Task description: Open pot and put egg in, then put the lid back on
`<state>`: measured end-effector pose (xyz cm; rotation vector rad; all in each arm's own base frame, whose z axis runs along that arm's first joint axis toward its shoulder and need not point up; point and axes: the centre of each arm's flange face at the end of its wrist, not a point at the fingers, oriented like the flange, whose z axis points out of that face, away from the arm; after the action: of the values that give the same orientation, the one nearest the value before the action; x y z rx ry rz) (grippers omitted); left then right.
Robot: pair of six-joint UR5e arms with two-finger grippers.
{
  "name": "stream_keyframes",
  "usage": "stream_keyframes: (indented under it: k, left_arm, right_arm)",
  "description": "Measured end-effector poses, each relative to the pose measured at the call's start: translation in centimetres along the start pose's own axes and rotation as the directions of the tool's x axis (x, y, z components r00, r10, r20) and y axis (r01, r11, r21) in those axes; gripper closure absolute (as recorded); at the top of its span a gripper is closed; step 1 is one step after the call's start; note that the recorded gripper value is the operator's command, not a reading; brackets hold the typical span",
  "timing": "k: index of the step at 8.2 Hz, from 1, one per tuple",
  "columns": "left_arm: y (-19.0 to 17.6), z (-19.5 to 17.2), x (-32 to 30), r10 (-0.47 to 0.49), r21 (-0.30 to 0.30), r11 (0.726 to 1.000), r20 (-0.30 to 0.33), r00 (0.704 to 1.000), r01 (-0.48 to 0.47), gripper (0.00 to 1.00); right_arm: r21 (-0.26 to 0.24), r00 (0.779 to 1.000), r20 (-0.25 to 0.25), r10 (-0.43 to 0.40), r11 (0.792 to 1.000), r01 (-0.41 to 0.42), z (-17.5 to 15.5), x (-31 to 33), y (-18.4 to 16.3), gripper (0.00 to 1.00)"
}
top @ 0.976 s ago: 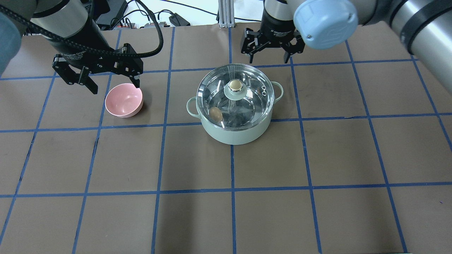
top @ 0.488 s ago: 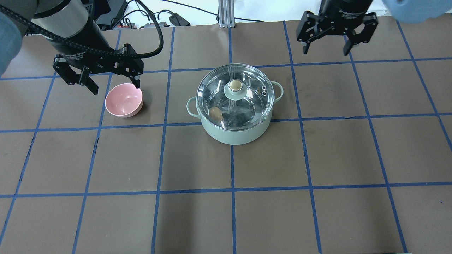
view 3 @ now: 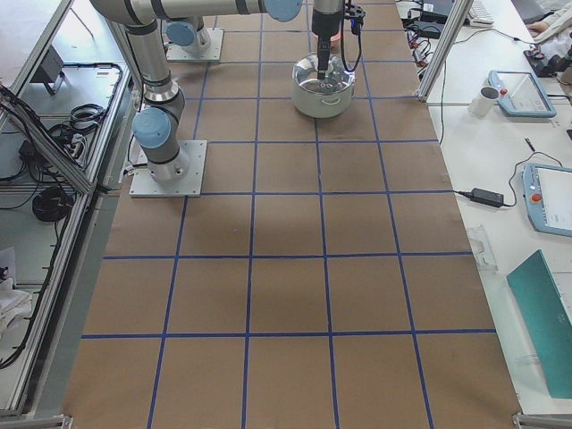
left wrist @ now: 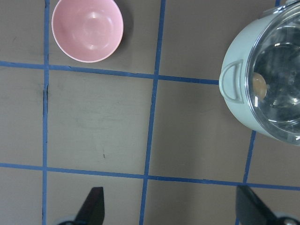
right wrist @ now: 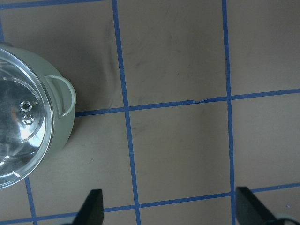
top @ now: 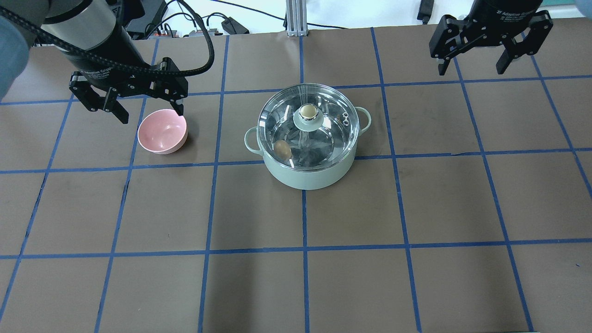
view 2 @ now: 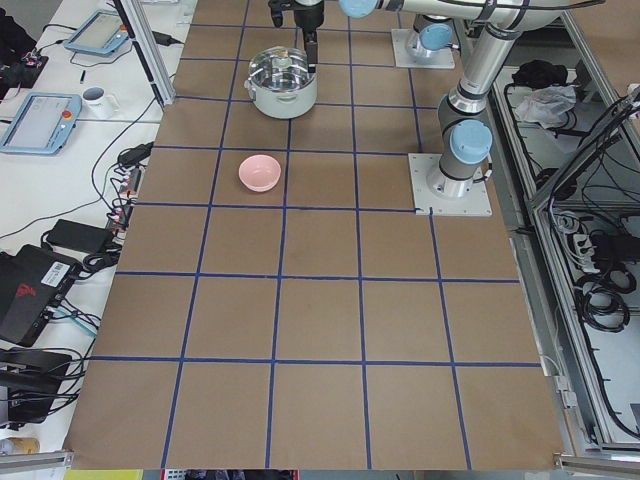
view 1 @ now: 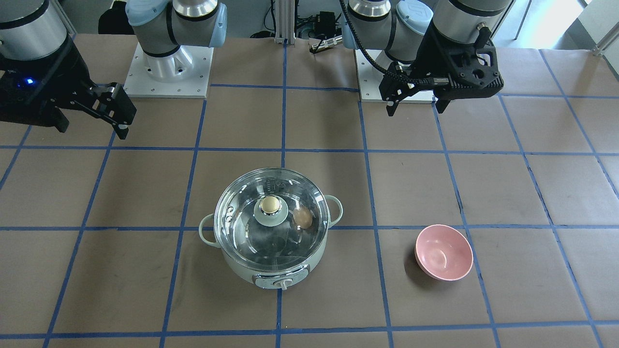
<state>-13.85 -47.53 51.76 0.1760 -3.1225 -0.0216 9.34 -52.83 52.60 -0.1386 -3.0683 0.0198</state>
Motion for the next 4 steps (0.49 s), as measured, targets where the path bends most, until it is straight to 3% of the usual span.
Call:
stream_keyframes:
  k: [4]
  left_arm:
    - [0.03,0.01,0.04,0.001,0.000,1.000,-0.001,1.000,-0.001,0.00]
  right_arm:
    - [0.002,1.000,0.004,-0.003,1.000,0.003,-0.20,0.10,0.20,0.00]
